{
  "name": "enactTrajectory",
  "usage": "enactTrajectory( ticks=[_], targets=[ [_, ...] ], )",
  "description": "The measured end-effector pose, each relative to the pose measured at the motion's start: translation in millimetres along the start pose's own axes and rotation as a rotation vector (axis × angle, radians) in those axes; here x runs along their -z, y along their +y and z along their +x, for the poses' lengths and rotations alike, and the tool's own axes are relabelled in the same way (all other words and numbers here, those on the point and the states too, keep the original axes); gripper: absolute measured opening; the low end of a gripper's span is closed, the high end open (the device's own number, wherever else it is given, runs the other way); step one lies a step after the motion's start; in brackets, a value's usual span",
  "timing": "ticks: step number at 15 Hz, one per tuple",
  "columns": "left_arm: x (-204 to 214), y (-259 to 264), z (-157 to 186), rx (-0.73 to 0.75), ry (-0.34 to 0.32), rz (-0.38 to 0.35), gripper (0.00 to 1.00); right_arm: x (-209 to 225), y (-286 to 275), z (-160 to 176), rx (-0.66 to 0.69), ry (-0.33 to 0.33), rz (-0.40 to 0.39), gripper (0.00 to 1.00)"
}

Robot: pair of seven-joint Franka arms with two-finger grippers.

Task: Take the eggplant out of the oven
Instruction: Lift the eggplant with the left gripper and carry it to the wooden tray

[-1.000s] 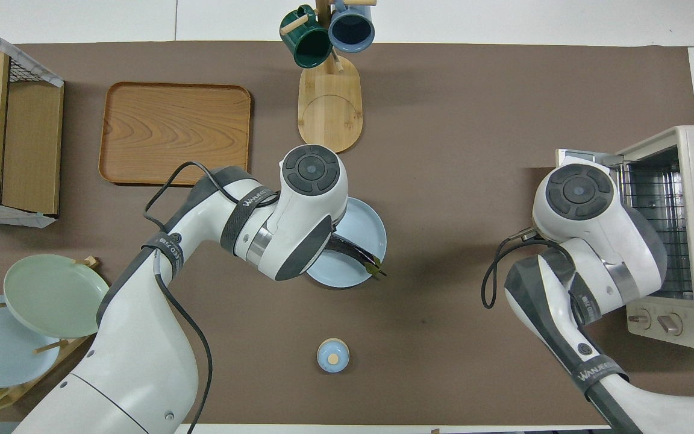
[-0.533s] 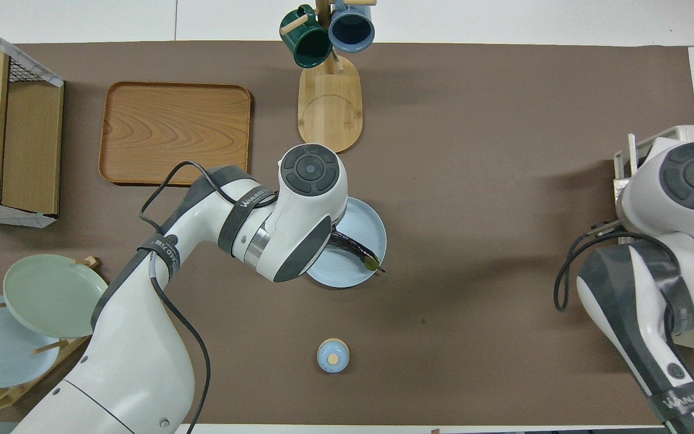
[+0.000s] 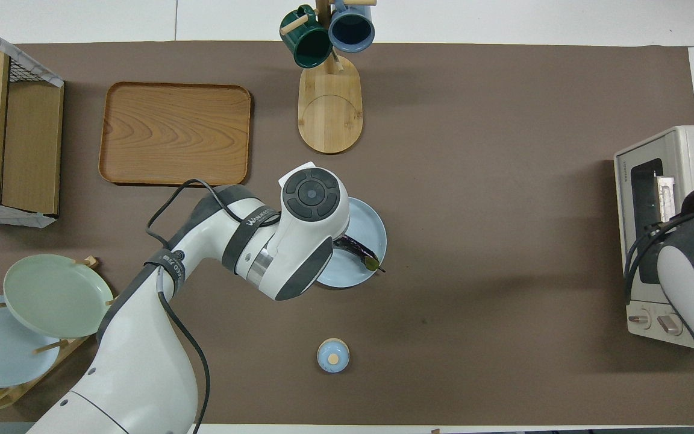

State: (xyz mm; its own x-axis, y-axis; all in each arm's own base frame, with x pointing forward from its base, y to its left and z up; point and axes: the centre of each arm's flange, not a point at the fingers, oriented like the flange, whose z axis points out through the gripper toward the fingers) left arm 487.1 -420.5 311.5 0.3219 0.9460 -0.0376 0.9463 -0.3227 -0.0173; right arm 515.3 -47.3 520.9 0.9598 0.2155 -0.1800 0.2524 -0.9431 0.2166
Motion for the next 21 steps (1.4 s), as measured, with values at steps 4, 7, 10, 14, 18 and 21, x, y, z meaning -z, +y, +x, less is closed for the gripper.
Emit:
enactTrajectory(
  ticks=[4,7,10,14,18,21],
  targets=[
    [0,-2,2,0.011,-0.004,-0.017,0.96,41,-22,2,0.001,0.041,0.149,0.52],
    [2,-1,4,0.001,-0.003,-0.021,0.62,52,-25,4,-0.002,0.048,0.198,0.82],
    [3,-1,4,-0.044,-0.003,-0.022,0.39,59,-22,11,-0.037,0.061,0.199,1.00],
    [22,7,18,-0.073,-0.005,-0.046,0.39,69,-34,22,-0.058,0.071,0.199,1.00],
    [95,26,81,-0.226,0.008,-0.053,0.39,71,-34,23,-0.097,0.058,0.205,1.00],
    [138,49,161,-0.402,0.007,-0.072,0.39,71,-26,28,-0.116,0.037,0.210,1.00]
  ],
)
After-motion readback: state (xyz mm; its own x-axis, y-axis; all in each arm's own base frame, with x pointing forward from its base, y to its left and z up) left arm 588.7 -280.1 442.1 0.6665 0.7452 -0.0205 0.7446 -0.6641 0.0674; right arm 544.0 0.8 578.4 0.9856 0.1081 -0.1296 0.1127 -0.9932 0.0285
